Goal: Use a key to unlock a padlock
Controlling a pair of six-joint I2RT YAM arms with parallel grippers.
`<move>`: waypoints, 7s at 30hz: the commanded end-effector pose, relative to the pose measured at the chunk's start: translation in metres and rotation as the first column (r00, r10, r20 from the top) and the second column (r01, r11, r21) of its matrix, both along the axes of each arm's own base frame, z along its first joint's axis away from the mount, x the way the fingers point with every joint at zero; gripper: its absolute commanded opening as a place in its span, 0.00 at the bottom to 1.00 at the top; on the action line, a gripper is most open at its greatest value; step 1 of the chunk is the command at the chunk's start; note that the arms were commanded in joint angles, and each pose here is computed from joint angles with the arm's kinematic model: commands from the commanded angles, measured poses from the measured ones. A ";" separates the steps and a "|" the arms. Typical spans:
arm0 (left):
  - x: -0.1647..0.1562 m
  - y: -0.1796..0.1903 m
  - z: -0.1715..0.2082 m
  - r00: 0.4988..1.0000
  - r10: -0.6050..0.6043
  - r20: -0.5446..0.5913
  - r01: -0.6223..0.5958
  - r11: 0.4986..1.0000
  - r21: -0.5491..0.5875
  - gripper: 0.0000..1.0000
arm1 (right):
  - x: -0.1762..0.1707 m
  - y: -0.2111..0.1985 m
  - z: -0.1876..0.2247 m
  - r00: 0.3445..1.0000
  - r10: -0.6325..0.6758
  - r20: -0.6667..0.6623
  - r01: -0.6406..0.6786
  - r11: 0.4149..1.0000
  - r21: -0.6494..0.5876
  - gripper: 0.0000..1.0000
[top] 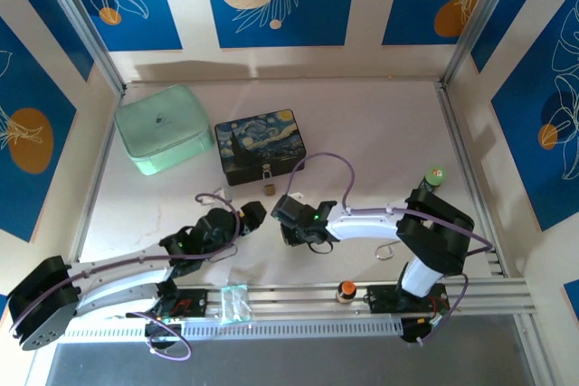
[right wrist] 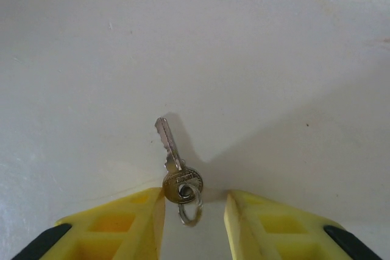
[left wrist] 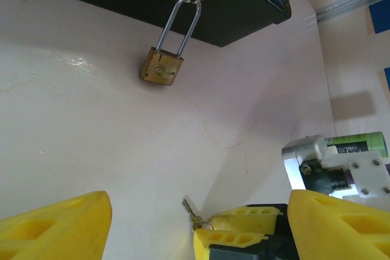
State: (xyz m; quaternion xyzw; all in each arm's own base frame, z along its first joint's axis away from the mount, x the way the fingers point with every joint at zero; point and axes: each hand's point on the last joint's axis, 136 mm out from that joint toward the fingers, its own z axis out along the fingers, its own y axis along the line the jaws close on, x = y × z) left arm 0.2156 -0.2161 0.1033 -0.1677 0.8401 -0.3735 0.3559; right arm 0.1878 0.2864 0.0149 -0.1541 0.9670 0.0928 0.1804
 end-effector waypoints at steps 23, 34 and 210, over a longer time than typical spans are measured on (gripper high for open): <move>-0.002 -0.018 -0.030 0.995 -0.085 -0.046 0.088 0.993 0.077 0.75 | -0.008 0.013 -0.008 0.996 0.094 -0.008 -0.090 0.972 0.218 0.00; -0.003 -0.060 -0.039 0.974 -0.077 -0.211 0.038 0.982 -0.183 0.80 | -0.006 0.008 0.021 0.995 0.067 0.068 -0.085 0.946 0.312 0.00; -0.012 -0.082 0.168 0.838 -0.357 0.414 0.387 0.922 0.013 0.16 | -0.026 0.016 0.232 0.913 0.201 0.355 -0.405 0.341 0.848 0.00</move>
